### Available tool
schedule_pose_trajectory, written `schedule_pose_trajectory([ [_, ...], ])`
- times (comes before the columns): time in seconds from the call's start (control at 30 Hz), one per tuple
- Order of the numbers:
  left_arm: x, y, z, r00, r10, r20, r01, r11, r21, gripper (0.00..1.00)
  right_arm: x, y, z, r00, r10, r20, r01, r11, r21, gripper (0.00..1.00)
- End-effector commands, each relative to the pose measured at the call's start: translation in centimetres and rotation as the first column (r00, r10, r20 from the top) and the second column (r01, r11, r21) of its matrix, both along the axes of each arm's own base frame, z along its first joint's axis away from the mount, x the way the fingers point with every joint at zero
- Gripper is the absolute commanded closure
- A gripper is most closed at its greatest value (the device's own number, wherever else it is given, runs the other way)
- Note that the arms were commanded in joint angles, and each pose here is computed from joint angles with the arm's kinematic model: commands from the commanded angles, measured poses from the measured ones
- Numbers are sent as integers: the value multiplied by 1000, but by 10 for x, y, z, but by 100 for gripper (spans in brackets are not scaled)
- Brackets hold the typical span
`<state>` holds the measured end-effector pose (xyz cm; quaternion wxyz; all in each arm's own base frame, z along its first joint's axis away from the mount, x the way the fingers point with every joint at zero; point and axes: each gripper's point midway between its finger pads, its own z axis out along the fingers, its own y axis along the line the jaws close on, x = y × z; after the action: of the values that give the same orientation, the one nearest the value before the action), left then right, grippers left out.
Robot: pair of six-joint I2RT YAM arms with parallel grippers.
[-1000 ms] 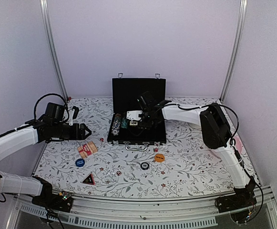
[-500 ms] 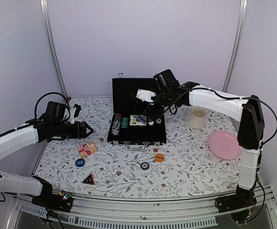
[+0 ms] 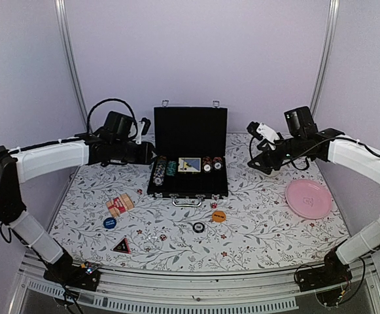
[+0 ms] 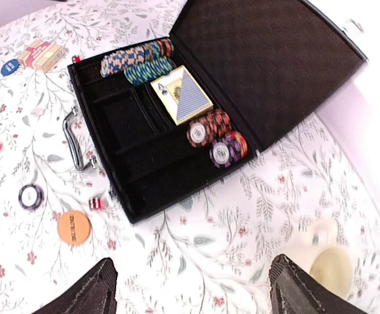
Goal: Pack up texas hold em set
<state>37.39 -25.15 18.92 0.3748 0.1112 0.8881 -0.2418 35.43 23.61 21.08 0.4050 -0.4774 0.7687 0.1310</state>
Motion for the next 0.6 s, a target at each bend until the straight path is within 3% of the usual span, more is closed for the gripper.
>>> schedule_pose_trajectory([
  [0.0,24,-34,-13,1000,-17,10,16,999,45,78,-12,-33,5,998,-65,26,60,986,155,22],
  [0.13,52,-68,-19,999,-36,25,34,998,59,100,-7,-63,0,988,-147,39,138,973,184,21],
  [0.37,99,-117,-63,999,-35,9,34,988,154,100,2,-73,-15,984,-177,33,169,971,169,21],
  [0.57,129,-138,-84,1000,-12,24,8,986,167,100,3,-70,-26,988,-154,6,151,975,163,21],
])
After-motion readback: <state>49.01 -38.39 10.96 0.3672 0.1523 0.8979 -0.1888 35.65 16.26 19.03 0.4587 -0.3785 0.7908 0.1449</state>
